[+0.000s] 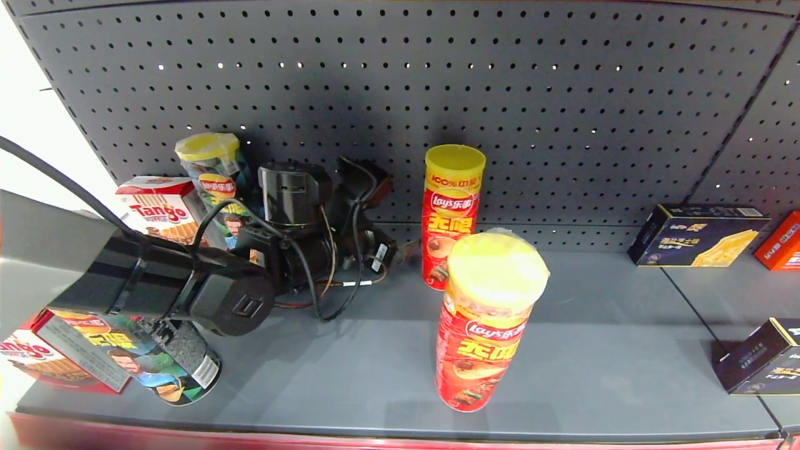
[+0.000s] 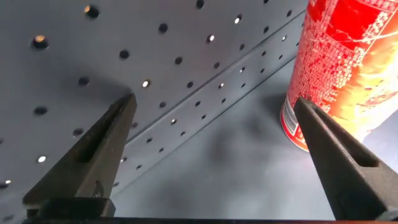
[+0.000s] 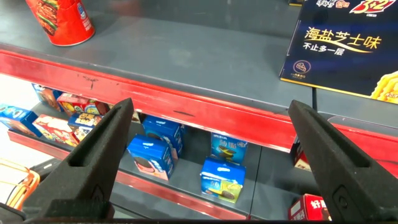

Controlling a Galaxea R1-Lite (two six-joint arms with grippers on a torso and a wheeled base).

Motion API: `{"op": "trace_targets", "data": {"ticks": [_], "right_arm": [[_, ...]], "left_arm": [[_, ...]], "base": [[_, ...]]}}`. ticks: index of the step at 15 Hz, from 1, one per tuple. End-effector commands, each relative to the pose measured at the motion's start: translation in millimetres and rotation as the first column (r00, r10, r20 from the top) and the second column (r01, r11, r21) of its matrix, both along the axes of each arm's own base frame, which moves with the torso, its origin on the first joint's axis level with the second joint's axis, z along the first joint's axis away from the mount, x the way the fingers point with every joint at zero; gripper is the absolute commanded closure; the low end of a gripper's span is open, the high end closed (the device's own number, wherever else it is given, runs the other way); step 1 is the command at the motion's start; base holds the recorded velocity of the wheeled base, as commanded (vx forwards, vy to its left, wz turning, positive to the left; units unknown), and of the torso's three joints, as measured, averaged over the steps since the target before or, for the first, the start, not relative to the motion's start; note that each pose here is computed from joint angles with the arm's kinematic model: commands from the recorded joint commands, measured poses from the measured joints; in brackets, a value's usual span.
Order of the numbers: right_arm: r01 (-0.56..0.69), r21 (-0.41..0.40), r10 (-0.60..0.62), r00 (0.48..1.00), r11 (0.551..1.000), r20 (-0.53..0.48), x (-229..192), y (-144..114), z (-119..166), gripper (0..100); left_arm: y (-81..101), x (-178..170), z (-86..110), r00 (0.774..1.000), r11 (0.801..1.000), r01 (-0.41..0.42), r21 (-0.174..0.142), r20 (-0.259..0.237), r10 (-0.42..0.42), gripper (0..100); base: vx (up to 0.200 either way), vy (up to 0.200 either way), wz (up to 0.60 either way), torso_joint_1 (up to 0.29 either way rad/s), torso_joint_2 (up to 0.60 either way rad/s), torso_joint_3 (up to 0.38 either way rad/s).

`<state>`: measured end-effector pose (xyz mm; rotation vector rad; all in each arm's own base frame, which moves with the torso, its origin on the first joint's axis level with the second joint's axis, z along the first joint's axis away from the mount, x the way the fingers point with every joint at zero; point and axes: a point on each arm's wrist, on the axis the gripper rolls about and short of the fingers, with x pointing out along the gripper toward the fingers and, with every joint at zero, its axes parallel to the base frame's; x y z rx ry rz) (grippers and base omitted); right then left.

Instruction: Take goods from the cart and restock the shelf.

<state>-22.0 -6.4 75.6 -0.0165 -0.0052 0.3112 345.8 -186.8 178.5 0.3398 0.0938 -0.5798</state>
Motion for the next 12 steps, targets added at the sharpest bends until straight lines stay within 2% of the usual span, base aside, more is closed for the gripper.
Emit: {"op": "trace_targets", "data": {"ticks": [1, 7, 8, 9, 10, 12], "right_arm": [[0.000, 0.000, 0.000, 1.000, 1.000, -0.001, 0.1, 0.0, 0.1, 0], [0.000, 0.000, 0.000, 1.000, 1.000, -0.001, 0.1, 0.0, 0.1, 0], [0.000, 0.000, 0.000, 1.000, 1.000, -0.001, 0.1, 0.0, 0.1, 0], [0.000, 0.000, 0.000, 1.000, 1.000, -0.001, 0.1, 0.0, 0.1, 0], [0.000, 0.000, 0.000, 1.000, 1.000, -0.001, 0.1, 0.0, 0.1, 0], [0.000, 0.000, 0.000, 1.000, 1.000, -0.001, 0.1, 0.0, 0.1, 0]], "left_arm": [[-5.8, 2.3, -4.9, 1.000, 1.000, 0.010, 0.004, -0.008, -0.010, 0], [-8.0, -0.8, -5.4, 1.000, 1.000, 0.010, 0.006, -0.010, -0.010, 0], [-7.1, -2.5, -1.2, 1.000, 1.000, 0.010, 0.001, -0.001, -0.010, 0], [-2.1, -11.2, 14.8, 0.999, 1.000, 0.008, -0.015, 0.032, -0.007, 0], [1.7, -16.9, 20.9, 0.999, 1.000, 0.008, -0.020, 0.042, -0.007, 0], [12.3, -33.6, 38.9, 0.998, 0.999, 0.001, -0.054, 0.066, 0.003, 0]], "base": [[0.000, 0.000, 0.00, 0.000, 0.00, 0.000], [0.000, 0.000, 0.00, 0.000, 0.00, 0.000], [0.000, 0.000, 0.00, 0.000, 0.00, 0.000], [0.000, 0.000, 0.00, 0.000, 0.00, 0.000], [0.000, 0.000, 0.00, 0.000, 0.00, 0.000], [0.000, 0.000, 0.00, 0.000, 0.00, 0.000]]}}
